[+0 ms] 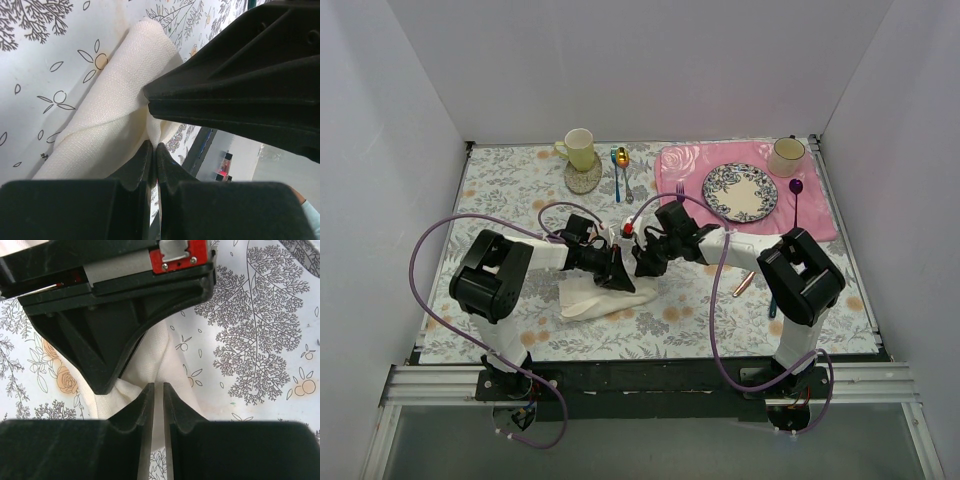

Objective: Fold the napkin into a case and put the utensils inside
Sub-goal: Stuff the top corner of the smaller-rectangle-folded napkin into the folded napkin.

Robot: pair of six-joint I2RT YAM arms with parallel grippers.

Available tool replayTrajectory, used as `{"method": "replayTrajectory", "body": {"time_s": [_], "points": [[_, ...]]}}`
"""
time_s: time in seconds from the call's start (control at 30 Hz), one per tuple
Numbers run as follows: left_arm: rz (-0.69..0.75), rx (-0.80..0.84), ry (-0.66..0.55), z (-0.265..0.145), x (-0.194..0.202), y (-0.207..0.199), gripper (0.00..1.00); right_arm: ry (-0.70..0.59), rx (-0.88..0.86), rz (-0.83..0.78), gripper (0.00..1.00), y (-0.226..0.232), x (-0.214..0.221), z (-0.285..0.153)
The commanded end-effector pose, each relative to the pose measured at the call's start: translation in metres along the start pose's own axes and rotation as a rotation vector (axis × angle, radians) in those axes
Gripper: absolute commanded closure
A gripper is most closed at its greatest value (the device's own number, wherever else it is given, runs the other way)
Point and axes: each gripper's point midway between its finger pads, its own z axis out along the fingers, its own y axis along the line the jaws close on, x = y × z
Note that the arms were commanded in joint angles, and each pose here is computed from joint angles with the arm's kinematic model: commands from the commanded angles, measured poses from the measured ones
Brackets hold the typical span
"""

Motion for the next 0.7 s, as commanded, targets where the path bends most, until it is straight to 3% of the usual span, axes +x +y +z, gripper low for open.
{"method": "replayTrajectory", "body": {"time_s": [0.0, 0.17, 0.67], "points": [[-0.004, 0.002, -0.002, -0.001, 0.001, 0.002, 1.0, -0.019, 0.002, -0.066, 0.78, 0.005, -0.011, -0.006], [-0.021, -0.004, -0.004, -0.001, 0.0, 0.006, 1.0, 0.01, 0.003, -0.075, 0.68, 0.007, -0.007, -0.004], [-0.046, 0.001, 0.002, 0.0, -0.003, 0.01, 1.0, 0.106, 0.055, -0.175, 0.65, 0.007, 0.009, 0.009]]}}
